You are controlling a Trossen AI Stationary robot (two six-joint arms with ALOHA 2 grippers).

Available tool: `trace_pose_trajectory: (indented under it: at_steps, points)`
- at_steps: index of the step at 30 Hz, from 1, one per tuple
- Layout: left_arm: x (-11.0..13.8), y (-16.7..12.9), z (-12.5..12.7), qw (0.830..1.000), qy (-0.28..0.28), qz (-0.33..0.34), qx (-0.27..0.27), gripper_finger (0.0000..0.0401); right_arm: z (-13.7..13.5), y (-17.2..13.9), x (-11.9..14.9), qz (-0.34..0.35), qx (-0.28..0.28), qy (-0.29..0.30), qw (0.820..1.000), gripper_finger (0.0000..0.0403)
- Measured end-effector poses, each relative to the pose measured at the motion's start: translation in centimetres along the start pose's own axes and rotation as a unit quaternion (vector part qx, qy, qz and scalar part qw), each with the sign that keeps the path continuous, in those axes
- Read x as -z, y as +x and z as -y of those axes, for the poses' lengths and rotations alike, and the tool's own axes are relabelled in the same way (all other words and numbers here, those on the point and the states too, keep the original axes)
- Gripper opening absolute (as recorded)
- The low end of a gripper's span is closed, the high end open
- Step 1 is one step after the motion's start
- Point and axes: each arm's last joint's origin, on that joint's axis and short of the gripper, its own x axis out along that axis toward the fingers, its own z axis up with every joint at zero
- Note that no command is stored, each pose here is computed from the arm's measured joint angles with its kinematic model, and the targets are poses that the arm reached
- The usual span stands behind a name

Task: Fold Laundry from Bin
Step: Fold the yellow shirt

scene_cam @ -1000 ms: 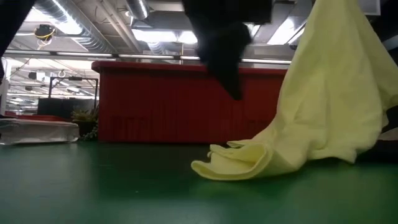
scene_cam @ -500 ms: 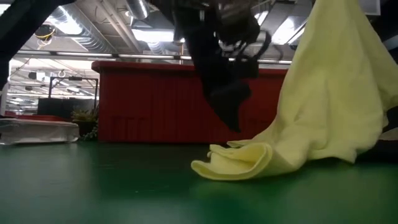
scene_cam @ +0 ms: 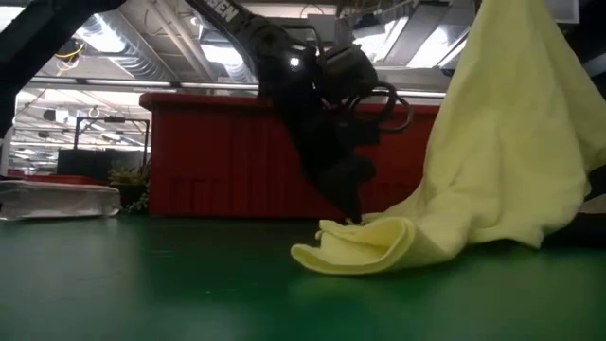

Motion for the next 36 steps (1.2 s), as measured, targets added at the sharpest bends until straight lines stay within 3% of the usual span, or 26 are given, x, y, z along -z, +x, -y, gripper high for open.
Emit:
trace_pose_trajectory:
  at_steps: [7,13,18,27,31,36]
  points:
    - [0.8,0.6,-0.3,0.999,-0.013,0.003,0.042,0.0116,-0.1,0.0,0.0,0.002,-0.009,0.0,1.0,0.0005]
    - [1.0,0.2,0.4,0.998,-0.021,-0.005,0.055,0.0018,-0.1,0.0,0.0,0.002,-0.009,0.0,1.0,0.0005]
    - [1.1,-2.0,1.1,0.997,0.0,-0.059,0.055,0.0004,0.1,0.0,0.0,-0.004,0.013,-0.001,1.0,0.0005]
    - [0.9,-12.6,1.7,0.983,0.062,-0.169,0.043,0.0002,0.1,0.8,-1.1,-0.031,0.129,0.003,0.991,0.0005]
    - [1.7,-18.2,2.2,0.979,0.064,-0.186,0.048,0.0001,-0.5,1.7,-2.9,-0.015,0.129,0.002,0.992,0.0005]
    - [3.2,-23.8,3.0,0.982,0.018,-0.184,0.045,0.0001,-1.9,3.4,-5.3,0.003,0.105,-0.019,0.994,0.0005]
